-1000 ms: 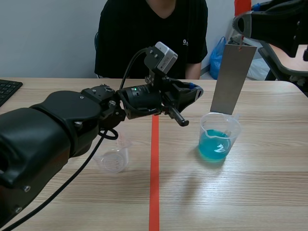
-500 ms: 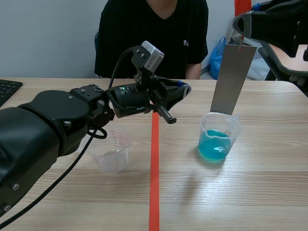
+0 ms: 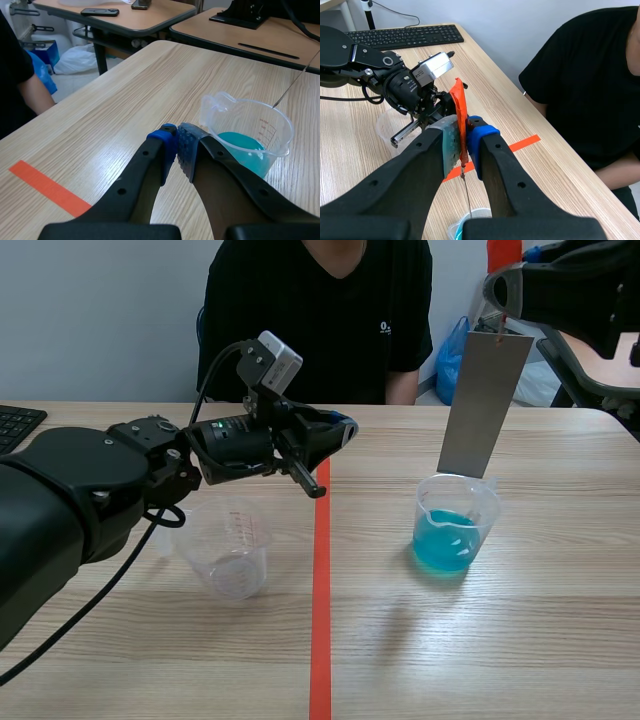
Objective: Do the redox reaction experiment.
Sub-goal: 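Raise the plate and point at it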
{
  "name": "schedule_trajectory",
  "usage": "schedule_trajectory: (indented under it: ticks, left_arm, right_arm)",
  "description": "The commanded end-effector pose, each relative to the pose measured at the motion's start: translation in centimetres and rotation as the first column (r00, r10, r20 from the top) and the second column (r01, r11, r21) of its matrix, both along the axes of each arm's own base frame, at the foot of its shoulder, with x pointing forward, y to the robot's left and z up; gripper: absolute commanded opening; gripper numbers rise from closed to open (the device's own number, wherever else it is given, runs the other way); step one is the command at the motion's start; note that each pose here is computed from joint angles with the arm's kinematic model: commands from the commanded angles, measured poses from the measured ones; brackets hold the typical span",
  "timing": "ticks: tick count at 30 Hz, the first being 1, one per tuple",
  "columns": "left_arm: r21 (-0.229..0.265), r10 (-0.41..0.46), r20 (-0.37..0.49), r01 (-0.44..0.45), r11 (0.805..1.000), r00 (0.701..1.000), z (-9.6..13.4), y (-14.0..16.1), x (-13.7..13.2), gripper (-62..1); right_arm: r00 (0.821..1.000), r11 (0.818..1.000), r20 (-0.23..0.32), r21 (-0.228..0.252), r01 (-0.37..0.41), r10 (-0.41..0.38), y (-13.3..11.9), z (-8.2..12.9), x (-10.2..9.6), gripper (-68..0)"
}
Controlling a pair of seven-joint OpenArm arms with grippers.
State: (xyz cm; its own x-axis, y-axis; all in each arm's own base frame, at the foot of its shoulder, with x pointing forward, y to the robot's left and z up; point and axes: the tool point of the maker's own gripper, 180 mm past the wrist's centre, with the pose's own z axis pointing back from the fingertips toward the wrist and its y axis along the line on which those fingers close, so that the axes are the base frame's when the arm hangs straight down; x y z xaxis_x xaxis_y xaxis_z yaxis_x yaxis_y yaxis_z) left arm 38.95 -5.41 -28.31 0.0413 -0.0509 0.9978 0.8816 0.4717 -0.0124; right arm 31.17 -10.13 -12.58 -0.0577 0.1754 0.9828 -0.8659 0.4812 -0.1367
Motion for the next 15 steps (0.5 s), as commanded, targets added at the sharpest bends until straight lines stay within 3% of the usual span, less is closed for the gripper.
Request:
schedule_trajectory:
  ticks: [1, 7, 15]
  left_arm:
    - [-0.034, 0.019, 0.052, -0.017, 0.999, 0.998, 2.1, 0.8, 1.2, -56.7]
    - [0.008, 0.095, 0.057, -0.096, 0.995, 0.994, 1.7, 5.0, 2.5, -56.7]
    - [0.119, 0.229, 0.140, -0.246, 0.962, 0.963, 2.5, 15.2, 2.9, -56.7]
  right_arm:
    - [0.999, 1.000, 0.043, 0.014, -0.002, 0.002, -0.3, 1.7, 0.2, -66.2]
    - [0.999, 1.000, 0.043, 0.013, -0.002, 0.002, -0.3, 1.7, 0.2, -66.2]
    - [0.999, 1.000, 0.043, 0.013, -0.002, 0.002, -0.3, 1.7, 0.2, -66.2]
